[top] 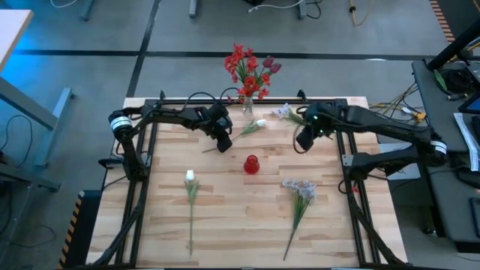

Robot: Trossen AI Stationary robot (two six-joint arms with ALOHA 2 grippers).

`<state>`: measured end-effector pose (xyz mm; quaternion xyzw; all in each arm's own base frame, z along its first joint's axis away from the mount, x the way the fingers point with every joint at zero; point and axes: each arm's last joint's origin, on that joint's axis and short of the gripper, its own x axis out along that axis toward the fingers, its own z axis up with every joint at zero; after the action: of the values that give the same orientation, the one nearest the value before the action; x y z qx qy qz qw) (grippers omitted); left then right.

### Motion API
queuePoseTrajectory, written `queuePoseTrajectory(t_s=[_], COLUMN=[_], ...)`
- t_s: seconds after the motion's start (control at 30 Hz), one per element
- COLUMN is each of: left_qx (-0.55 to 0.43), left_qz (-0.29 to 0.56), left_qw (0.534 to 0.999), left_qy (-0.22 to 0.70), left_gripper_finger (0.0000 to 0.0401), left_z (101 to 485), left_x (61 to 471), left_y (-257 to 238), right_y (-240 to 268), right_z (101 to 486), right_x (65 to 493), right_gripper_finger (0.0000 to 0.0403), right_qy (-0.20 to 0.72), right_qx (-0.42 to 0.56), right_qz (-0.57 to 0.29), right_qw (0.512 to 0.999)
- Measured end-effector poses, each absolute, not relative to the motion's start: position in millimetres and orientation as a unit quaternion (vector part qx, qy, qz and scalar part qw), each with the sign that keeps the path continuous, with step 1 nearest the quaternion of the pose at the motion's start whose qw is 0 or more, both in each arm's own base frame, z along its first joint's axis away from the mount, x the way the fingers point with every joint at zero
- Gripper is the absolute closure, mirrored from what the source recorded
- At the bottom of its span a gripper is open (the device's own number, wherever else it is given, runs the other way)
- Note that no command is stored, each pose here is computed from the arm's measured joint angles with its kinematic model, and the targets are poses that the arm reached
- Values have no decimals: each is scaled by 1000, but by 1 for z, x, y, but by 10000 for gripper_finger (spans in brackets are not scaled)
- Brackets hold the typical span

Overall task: Sort flowers into vase by color
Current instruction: Put the top white flowers into the red vase

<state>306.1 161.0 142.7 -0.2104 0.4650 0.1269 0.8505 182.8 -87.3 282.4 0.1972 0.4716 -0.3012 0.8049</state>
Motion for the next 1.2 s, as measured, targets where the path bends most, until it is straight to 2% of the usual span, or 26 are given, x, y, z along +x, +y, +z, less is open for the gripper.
queuePoseTrajectory(t_s=[0.23,0.43,0.53,0.67,0.77,0.9,1.07,1.2], left_qx=[-204,-191,-186,-181,-182,-205,-245,-255], left_qz=[124,122,118,112,110,116,127,141], left_qw=[857,873,881,892,901,907,913,918], left_qy=[457,431,419,400,379,349,300,269], left_gripper_finger=[290,290,290,290,290,290,290,290], left_z=[149,170,181,196,202,201,198,202], left_x=[306,304,299,292,287,275,255,240], left_y=[158,153,147,137,129,119,106,98], right_y=[-144,-188,-206,-222,-230,-237,-241,-241], right_z=[234,197,183,168,158,143,134,142], right_x=[180,177,179,182,185,191,194,195], right_gripper_finger=[290,205,180,165,167,197,263,330], right_qy=[581,627,634,638,648,661,670,659], right_qx=[211,209,212,219,223,223,234,237], right_qz=[-259,-245,-238,-230,-221,-210,-206,-207], right_qw=[743,709,704,702,694,685,674,683])
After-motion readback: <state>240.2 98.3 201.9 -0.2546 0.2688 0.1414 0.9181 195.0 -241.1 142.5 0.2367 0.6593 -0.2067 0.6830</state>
